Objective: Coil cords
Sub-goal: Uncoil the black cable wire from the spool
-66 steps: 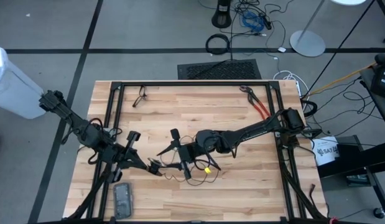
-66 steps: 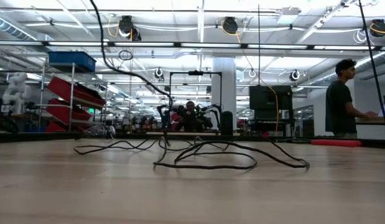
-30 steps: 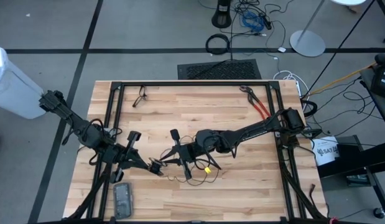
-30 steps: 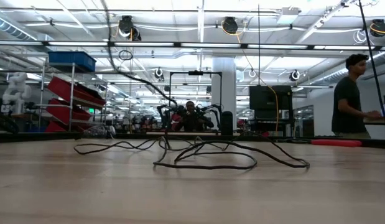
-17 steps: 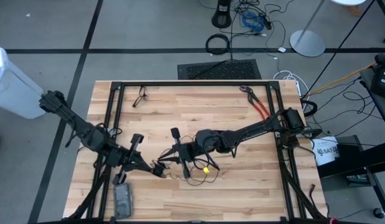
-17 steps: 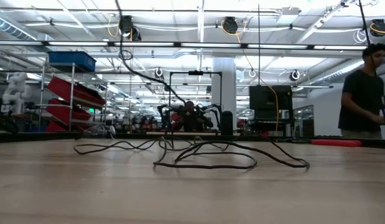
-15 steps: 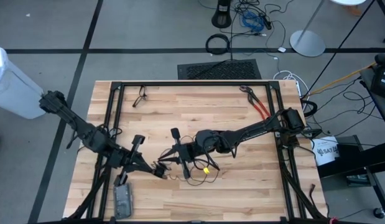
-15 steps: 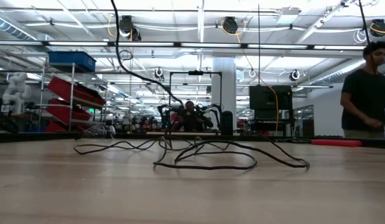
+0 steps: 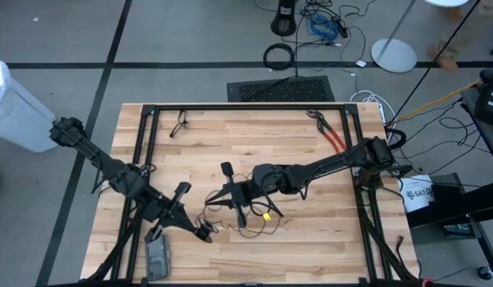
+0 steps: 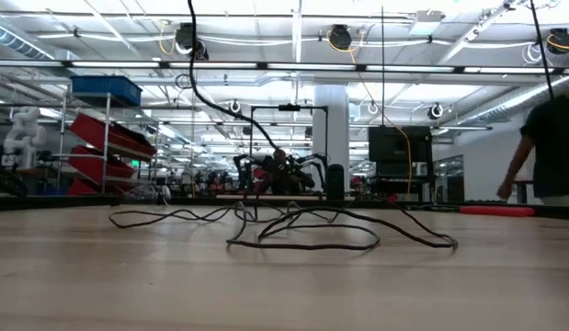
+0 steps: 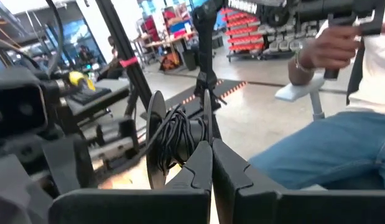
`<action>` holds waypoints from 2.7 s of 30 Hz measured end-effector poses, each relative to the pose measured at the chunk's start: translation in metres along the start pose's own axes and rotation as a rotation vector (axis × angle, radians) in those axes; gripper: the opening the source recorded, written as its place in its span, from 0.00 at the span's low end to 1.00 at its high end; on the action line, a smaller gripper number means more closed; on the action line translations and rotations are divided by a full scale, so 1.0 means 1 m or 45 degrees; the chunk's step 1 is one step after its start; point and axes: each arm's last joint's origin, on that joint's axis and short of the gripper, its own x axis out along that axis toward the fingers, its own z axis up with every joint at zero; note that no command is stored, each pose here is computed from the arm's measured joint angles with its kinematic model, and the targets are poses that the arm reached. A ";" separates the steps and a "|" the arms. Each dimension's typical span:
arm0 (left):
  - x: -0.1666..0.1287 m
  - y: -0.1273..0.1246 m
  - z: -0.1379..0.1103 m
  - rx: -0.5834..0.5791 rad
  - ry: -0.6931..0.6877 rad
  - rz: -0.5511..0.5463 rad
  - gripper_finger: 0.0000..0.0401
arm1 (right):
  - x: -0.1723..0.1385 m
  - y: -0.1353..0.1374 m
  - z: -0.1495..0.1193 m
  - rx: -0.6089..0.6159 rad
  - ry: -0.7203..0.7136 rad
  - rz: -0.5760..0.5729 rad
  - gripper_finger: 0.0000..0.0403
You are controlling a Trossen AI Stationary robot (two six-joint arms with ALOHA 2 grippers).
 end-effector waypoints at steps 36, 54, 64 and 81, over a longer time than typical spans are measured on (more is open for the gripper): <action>-0.036 0.009 0.005 -0.092 0.102 0.213 0.00 | -0.053 0.034 0.062 -0.154 0.219 -0.078 0.00; -0.040 0.014 0.017 -0.068 -0.028 0.319 0.00 | -0.059 0.041 0.043 -0.179 0.474 0.025 0.00; -0.042 0.017 0.028 -0.058 -0.184 0.329 0.00 | -0.062 0.035 0.034 -0.120 0.577 0.016 0.00; 0.007 0.005 0.012 0.044 -0.217 0.024 0.00 | -0.057 0.015 0.042 -0.113 0.427 -0.098 0.00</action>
